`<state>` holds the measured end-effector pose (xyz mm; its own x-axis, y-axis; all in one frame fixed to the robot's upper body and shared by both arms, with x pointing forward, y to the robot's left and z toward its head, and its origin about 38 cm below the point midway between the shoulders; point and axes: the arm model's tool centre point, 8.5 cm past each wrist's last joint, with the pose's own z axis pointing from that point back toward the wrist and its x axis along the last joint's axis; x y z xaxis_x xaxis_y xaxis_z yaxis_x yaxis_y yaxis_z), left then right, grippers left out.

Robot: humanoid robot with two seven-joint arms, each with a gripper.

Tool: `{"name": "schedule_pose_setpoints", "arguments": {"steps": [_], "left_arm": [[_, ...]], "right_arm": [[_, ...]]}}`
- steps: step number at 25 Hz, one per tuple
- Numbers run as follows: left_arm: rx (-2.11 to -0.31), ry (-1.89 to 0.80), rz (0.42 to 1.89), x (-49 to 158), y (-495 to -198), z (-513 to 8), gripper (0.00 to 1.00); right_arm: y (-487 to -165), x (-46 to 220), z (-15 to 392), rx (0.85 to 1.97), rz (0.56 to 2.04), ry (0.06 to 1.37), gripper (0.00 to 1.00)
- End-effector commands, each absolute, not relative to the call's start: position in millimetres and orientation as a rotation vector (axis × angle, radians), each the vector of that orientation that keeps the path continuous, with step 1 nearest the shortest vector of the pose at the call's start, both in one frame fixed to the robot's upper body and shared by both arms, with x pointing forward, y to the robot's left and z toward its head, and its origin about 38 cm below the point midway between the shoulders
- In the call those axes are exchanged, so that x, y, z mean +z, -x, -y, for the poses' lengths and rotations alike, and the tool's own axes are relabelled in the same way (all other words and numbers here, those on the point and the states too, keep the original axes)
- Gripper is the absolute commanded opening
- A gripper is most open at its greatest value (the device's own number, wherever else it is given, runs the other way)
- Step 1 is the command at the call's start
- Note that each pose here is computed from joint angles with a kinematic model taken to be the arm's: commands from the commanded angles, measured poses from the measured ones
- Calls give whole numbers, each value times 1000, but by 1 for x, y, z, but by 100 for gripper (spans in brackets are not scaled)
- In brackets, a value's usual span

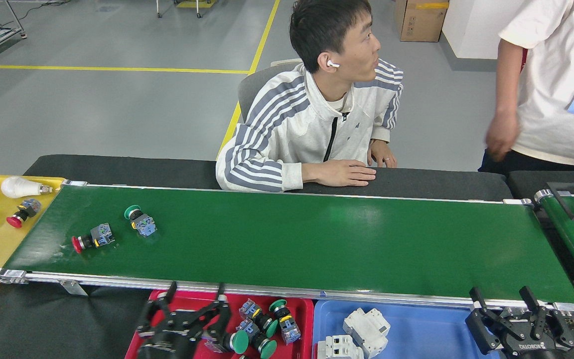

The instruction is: Pick switch part from conveyor to tray

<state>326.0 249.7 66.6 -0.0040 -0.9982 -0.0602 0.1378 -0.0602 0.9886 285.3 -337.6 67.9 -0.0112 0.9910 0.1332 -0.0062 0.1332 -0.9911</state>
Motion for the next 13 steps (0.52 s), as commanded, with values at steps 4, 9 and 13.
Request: {"name": "schedule_pose_setpoints", "arguments": {"steps": [4, 9, 13], "left_arm": [[-1300, -1189, 1115, 82, -355, -255, 100], [-1278, -1199, 1005, 73, -408, -297, 100], [-1244, -1233, 915, 81, -447, -335, 100]], "right_arm": [[-289, 78, 341, 1119, 1293, 1132, 100], [-289, 78, 341, 1118, 1292, 1130, 100], [-289, 78, 339, 1117, 1296, 1128, 100]]}}
